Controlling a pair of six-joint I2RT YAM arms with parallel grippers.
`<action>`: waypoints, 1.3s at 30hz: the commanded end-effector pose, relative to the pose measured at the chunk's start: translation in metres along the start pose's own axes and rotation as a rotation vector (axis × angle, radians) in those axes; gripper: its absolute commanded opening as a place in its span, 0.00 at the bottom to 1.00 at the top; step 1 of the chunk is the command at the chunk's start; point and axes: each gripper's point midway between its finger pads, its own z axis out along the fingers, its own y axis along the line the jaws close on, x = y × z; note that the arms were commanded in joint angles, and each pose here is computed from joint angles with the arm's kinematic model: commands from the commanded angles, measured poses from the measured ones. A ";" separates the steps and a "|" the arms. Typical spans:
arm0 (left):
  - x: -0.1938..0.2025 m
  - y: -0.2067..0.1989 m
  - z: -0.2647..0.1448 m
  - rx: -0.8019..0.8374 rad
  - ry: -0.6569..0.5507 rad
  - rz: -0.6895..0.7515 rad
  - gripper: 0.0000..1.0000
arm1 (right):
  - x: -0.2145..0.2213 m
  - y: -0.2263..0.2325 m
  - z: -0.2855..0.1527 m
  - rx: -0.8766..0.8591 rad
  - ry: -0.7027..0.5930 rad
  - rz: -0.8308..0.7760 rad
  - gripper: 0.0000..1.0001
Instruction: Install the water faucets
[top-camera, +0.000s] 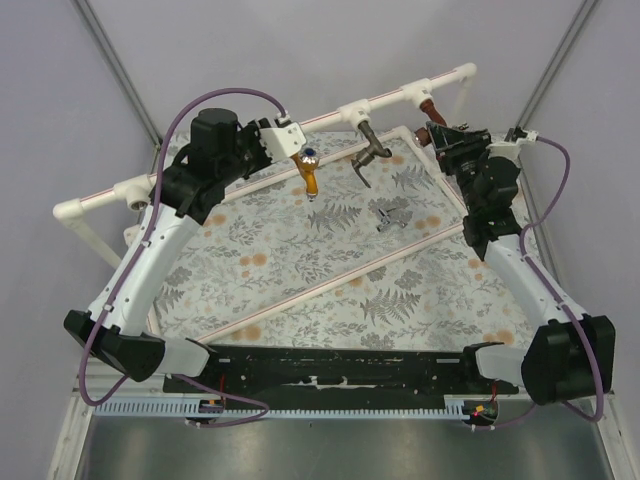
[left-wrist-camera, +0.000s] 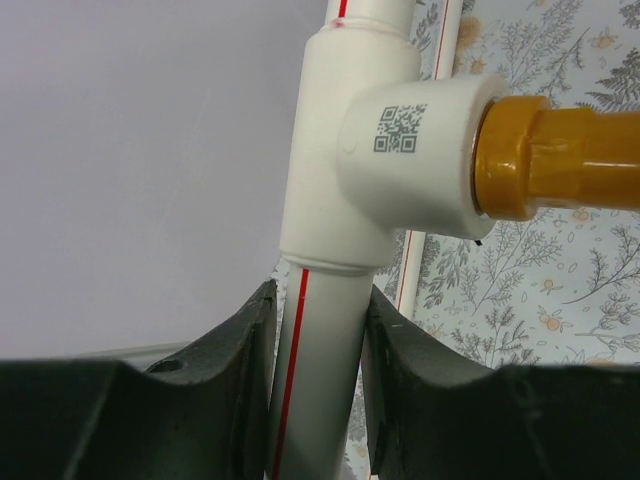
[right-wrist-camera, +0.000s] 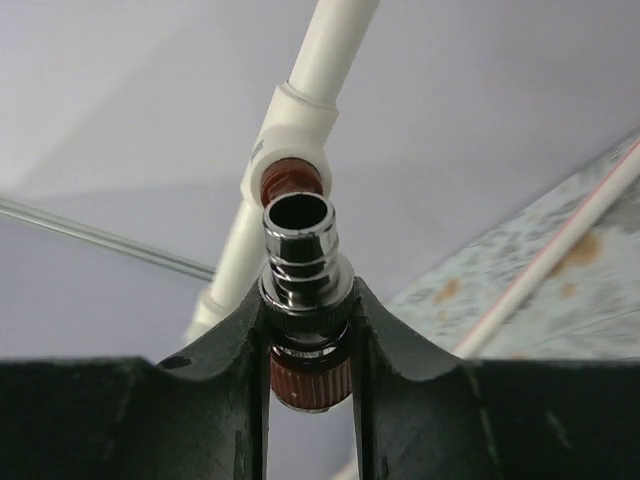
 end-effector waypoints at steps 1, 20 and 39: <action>0.005 -0.043 -0.017 0.136 0.027 -0.179 0.02 | -0.062 0.031 0.017 -0.168 -0.253 0.726 0.18; 0.001 -0.042 -0.016 0.139 0.015 -0.178 0.02 | -0.076 0.017 -0.051 -0.042 -0.167 -0.818 0.81; 0.000 -0.044 -0.016 0.148 0.004 -0.181 0.02 | -0.048 0.045 -0.063 -0.320 0.159 -2.284 0.80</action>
